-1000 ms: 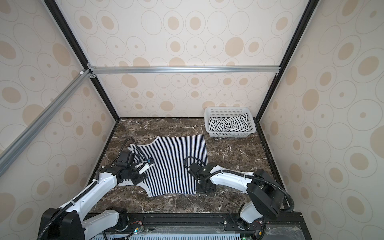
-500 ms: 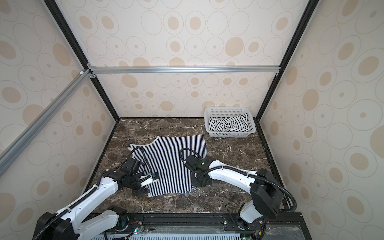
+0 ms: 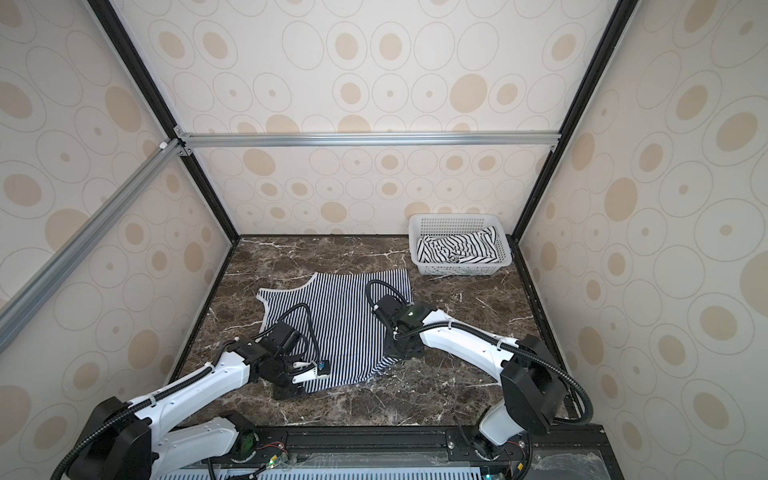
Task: Fold and stack tank tops
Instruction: Fold the tank top at the center of the table.
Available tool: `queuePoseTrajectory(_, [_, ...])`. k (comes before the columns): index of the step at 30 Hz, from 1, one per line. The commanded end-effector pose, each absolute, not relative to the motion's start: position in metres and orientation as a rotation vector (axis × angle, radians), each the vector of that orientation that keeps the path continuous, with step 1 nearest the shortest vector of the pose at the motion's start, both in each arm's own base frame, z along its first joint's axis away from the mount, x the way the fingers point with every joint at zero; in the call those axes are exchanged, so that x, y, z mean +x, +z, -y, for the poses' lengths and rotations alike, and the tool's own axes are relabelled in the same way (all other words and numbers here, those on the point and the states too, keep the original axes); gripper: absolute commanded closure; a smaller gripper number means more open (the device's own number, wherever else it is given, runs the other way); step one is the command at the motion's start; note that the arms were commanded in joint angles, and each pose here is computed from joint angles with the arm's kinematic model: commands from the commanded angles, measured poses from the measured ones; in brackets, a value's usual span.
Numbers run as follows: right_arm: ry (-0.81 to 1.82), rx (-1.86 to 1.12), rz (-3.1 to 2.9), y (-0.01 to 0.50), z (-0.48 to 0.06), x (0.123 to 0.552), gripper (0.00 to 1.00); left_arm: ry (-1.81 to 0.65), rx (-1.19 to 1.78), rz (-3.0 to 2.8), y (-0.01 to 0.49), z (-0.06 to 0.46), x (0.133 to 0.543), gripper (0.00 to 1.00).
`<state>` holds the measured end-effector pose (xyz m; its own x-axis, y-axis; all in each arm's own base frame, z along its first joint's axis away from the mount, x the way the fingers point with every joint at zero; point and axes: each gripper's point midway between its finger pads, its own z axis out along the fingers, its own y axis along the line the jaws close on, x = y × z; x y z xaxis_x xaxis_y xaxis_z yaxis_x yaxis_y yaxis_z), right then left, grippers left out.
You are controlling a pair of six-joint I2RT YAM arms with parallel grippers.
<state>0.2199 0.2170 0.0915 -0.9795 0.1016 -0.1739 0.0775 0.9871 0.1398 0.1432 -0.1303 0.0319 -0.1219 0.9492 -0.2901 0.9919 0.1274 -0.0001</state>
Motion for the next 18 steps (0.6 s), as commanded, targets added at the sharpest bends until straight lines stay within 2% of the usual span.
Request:
queuePoseTrajectory(1, [0.212, 0.151, -2.951, 0.093, -0.217, 0.226, 1.00, -0.285, 1.949, -2.171, 0.027, 0.131, 0.140, 0.48])
queuePoseTrajectory(6, [0.235, 0.169, -2.959, 0.089, -0.215, 0.231, 1.00, -0.251, 1.963, -2.173, 0.021, 0.126, 0.139, 0.49])
queuePoseTrajectory(10, [0.233, 0.192, -2.962, 0.086, -0.212, 0.235, 1.00, -0.258, 1.967, -2.180, 0.019, 0.126, 0.138, 0.65])
queuePoseTrajectory(12, [0.232, 0.197, -2.961, 0.086, -0.211, 0.237, 1.00, -0.257, 1.970, -2.181, 0.020, 0.126, 0.138, 0.69])
queuePoseTrajectory(18, [0.223, 0.199, -2.968, 0.083, -0.207, 0.240, 1.00, -0.250, 1.995, -2.178, 0.017, 0.125, 0.137, 0.71])
